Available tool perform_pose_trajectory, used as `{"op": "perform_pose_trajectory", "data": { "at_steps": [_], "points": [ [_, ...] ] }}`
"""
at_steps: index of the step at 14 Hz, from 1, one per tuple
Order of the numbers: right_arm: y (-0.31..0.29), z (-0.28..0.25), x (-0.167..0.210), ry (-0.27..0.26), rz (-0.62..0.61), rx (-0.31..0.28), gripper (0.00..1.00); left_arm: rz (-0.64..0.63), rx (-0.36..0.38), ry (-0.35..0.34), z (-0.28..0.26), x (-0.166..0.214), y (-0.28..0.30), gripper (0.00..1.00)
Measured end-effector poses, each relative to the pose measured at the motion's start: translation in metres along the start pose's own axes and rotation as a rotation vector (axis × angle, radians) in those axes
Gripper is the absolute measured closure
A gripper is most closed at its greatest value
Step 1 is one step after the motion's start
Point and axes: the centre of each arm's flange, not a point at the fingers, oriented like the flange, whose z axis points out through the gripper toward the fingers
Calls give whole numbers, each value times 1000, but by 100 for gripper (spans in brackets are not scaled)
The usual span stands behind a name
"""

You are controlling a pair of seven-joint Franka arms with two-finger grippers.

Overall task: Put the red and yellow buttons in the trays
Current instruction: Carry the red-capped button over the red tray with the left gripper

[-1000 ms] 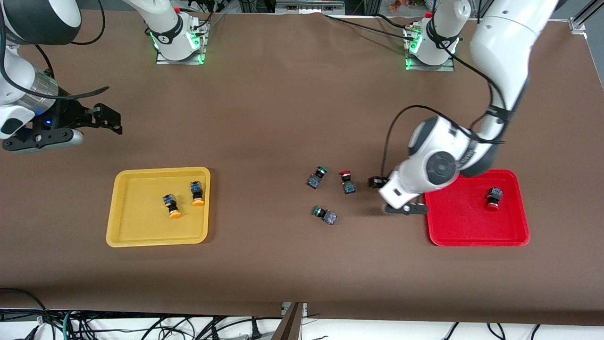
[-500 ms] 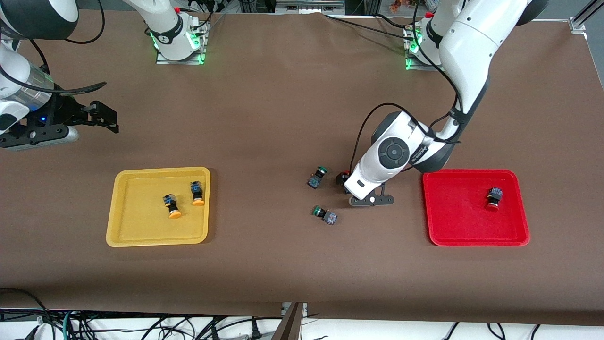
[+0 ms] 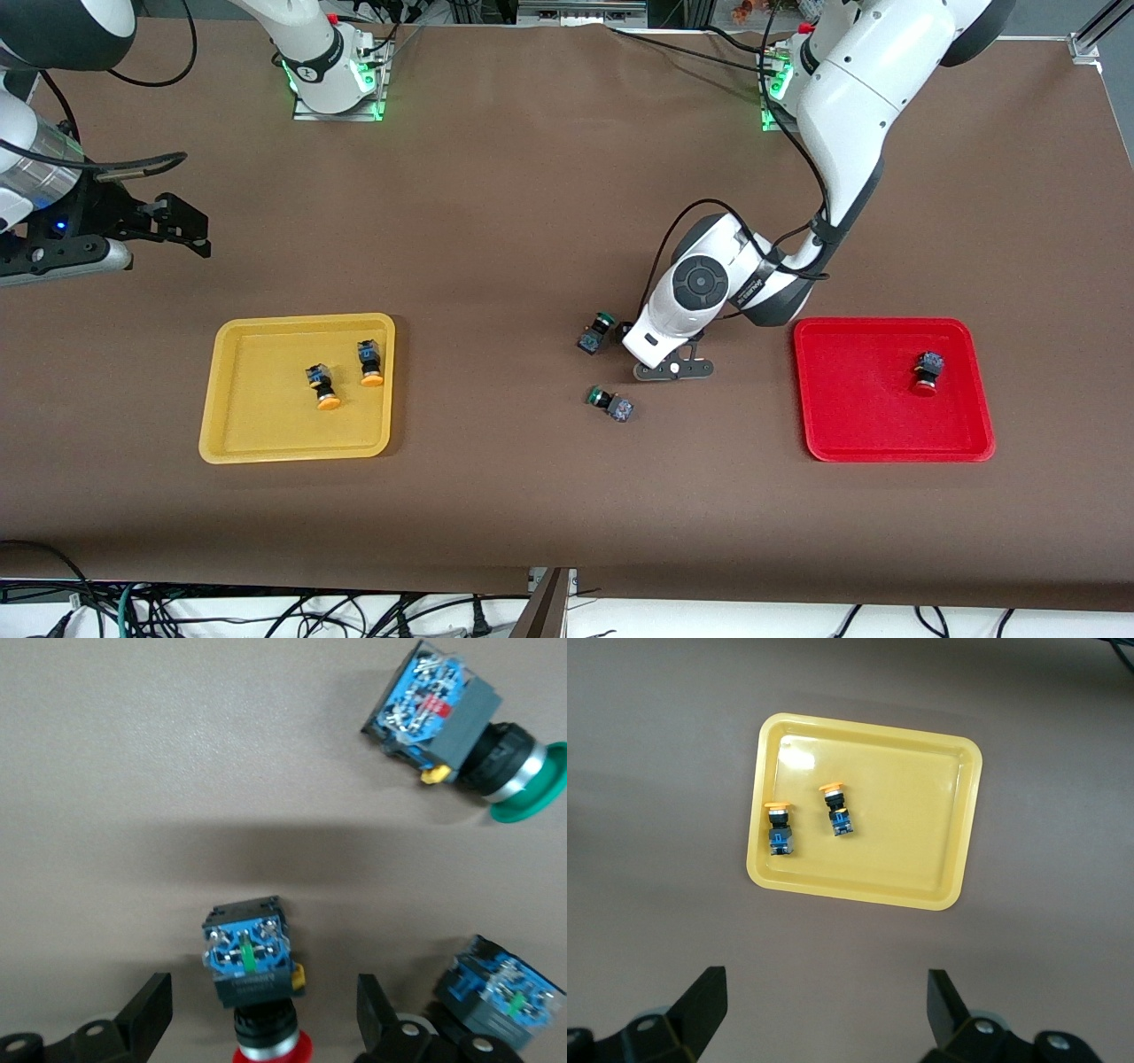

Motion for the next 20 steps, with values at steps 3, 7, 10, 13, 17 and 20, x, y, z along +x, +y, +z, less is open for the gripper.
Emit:
{"op": "perform_pose_trajectory", "data": {
  "at_steps": [3, 7, 10, 13, 17, 20],
  "points": [
    [-4, 1, 1, -2, -6, 0, 0, -2, 10, 8, 3, 3, -4, 38],
    [-4, 0, 2, 1, -5, -1, 0, -33, 9, 12, 3, 4, -5, 50],
    [-9, -1, 3, 2, -14, 0, 0, -40, 6, 16, 2, 4, -4, 55],
    [-10, -1, 3, 3, -16, 0, 0, -51, 3, 42, -15, 21, -12, 55],
    [-10, -1, 3, 4, -16, 0, 0, 77, 56, 37, -79, 74, -68, 55],
    [-10, -1, 3, 4, -16, 0, 0, 229, 60, 40, -103, 117, -170, 55]
  ]
}}
